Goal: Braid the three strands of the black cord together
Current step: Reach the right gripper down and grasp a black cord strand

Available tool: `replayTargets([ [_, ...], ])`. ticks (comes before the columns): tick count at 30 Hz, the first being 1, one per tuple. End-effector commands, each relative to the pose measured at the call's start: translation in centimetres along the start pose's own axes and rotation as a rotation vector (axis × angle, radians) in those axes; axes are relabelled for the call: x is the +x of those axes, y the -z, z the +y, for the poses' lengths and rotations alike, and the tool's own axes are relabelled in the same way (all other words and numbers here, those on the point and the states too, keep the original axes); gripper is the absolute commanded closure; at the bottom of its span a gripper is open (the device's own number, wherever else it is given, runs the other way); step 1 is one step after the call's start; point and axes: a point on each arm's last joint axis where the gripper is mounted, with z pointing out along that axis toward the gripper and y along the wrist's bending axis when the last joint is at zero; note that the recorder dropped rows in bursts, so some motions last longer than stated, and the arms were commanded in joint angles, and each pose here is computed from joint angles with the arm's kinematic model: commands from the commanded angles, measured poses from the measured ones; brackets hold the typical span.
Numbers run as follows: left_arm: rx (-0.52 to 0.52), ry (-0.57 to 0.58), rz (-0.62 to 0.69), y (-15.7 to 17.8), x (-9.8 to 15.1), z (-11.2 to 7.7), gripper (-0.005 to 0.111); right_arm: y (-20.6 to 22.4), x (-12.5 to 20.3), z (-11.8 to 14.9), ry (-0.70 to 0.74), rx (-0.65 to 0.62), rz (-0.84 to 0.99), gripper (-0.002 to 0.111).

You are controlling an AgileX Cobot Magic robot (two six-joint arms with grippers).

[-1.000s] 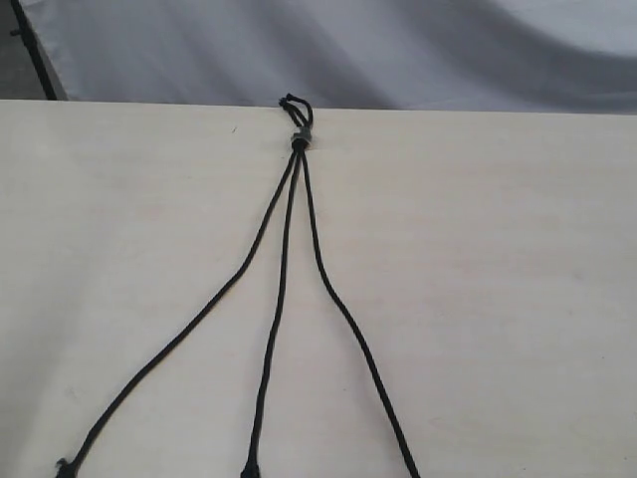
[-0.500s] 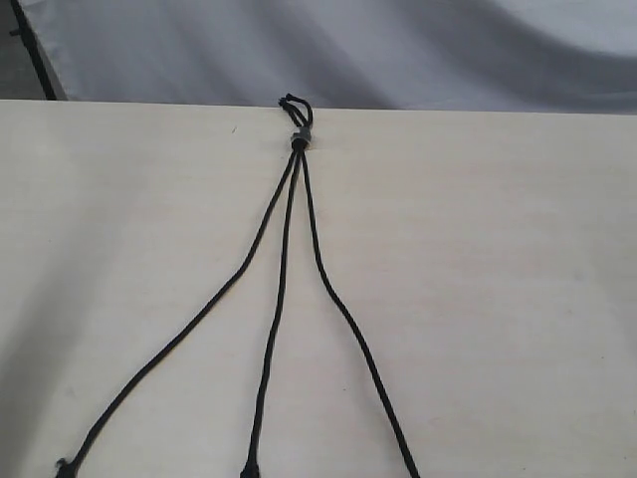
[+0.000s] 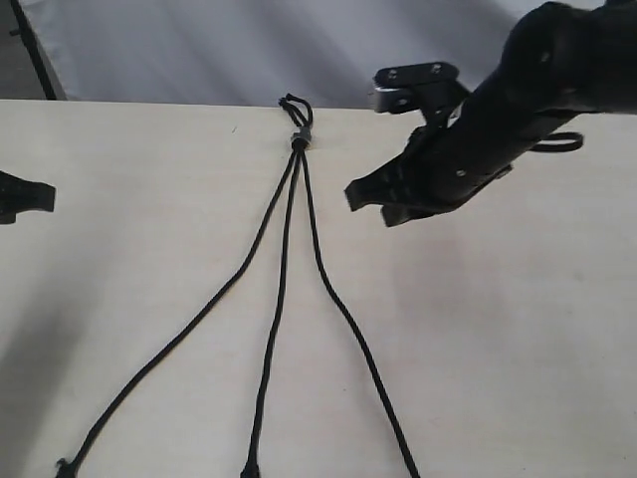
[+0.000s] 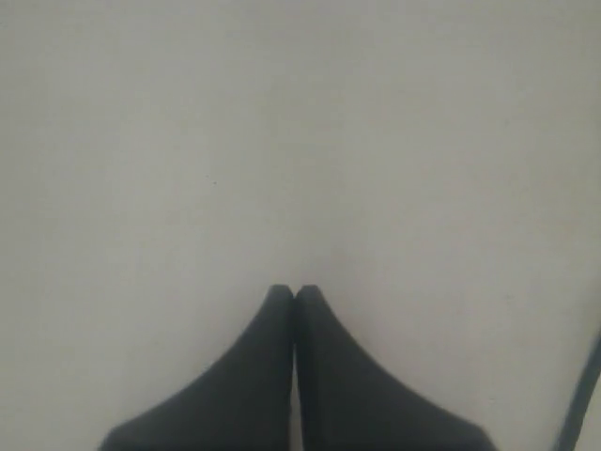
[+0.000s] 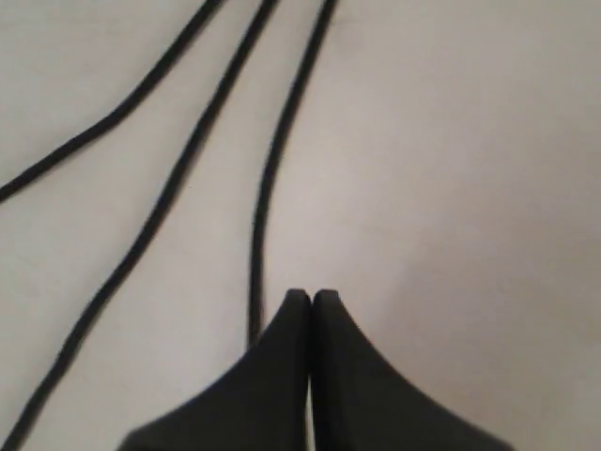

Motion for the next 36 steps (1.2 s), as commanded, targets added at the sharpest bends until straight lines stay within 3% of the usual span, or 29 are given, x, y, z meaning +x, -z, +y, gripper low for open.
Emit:
replayTargets([
  [1, 0.022, -0.017, 0.032, -1.3, 0.1, -0.8, 0.107, -2.6, -0.5, 2.7, 0.045, -0.11, 0.042, 0.109],
  [8, 0.019, -0.017, 0.047, -2.4, 0.2, -0.8, 0.107, -4.7, 0.0, 7.8, 0.181, -0.152, 0.058, 0.105],
  [13, 0.019, -0.017, 0.047, -2.4, 0.2, -0.8, 0.107, -5.7, 1.2, 11.2, 0.253, -0.186, 0.089, 0.067],
  [15, 0.019, -0.017, 0.047, -2.4, 0.2, -0.8, 0.107, -6.2, 1.7, 12.1, 0.247, -0.193, 0.104, 0.058],
  [20, 0.019, -0.017, 0.047, -2.4, 0.2, -0.8, 0.107, -7.7, 2.5, 13.4, 0.25, -0.167, 0.166, 0.058],
  [32, 0.019, -0.017, 0.047, -2.4, 0.2, -0.8, 0.107, -11.4, 3.0, 12.5, 0.172, -0.044, 0.292, 0.058],
  [34, 0.019, -0.017, 0.047, -2.4, 0.2, -0.8, 0.107, -11.9, 3.1, 12.4, 0.175, -0.039, 0.299, 0.06],
  [36, 0.019, -0.017, 0.047, -2.4, 0.2, -0.8, 0.107, -12.2, 3.3, 12.3, 0.179, -0.037, 0.304, 0.07],
])
